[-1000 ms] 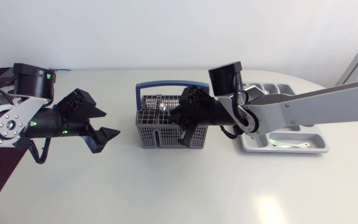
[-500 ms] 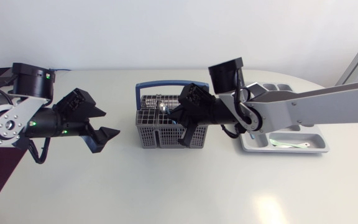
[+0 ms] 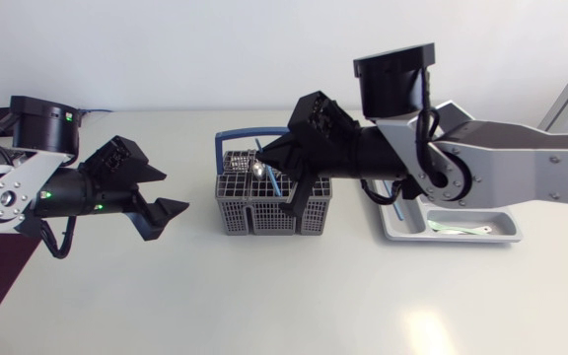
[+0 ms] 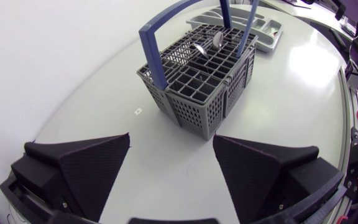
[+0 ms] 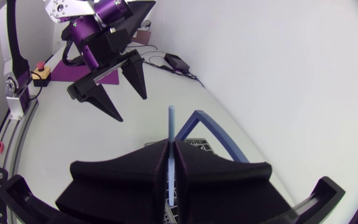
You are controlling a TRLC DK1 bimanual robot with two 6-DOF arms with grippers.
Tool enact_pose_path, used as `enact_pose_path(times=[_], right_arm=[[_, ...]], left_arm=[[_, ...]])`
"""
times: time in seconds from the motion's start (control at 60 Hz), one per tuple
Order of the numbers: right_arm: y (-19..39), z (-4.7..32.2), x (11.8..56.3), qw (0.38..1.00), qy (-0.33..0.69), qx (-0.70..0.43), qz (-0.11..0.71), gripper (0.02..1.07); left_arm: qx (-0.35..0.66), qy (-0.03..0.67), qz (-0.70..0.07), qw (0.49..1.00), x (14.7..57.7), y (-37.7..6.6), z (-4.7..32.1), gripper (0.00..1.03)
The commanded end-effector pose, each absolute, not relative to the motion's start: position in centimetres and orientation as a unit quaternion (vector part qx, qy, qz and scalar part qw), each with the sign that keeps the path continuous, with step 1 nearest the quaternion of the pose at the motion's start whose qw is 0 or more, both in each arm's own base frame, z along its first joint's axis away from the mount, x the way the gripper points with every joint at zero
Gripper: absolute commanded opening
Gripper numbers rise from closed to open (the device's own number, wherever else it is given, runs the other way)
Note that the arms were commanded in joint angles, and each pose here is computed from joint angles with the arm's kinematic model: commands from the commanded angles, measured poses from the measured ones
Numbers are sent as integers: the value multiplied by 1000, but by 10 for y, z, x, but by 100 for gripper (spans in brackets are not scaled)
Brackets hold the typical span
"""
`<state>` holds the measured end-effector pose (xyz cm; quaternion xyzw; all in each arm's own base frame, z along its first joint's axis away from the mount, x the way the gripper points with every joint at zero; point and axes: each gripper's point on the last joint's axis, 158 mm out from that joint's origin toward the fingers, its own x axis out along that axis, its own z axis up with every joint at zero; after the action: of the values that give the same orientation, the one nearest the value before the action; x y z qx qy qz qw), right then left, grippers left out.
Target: Unload the cutlery basket into the drawer organizer.
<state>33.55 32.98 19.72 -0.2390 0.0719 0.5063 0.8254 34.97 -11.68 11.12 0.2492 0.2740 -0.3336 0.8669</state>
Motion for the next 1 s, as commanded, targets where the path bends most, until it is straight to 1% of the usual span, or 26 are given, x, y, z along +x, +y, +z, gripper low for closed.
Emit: enact_pose_path(times=[0.0, 0.267, 0.383, 0.5, 0.7, 0.85, 0.983], right_arm=[[327, 203, 323, 829, 80, -222, 508, 7], [305, 253, 297, 840, 64, -197, 502, 7], [276, 258, 302, 853, 82, -190, 480, 7], [239, 250, 316, 867, 114, -174, 453, 7], [167, 225, 346, 894, 170, -134, 391, 7], [119, 199, 376, 908, 224, -98, 341, 7], [82, 167, 410, 911, 278, -57, 300, 7]], left_arm=[[242, 277, -336, 867, 343, -120, 109, 98], [245, 270, -336, 869, 343, -121, 117, 98], [250, 267, -342, 866, 342, -129, 120, 98], [256, 263, -347, 863, 341, -140, 124, 98], [259, 265, -360, 856, 342, -159, 126, 98], [257, 276, -372, 848, 344, -175, 124, 98], [243, 292, -378, 844, 349, -188, 123, 98]])
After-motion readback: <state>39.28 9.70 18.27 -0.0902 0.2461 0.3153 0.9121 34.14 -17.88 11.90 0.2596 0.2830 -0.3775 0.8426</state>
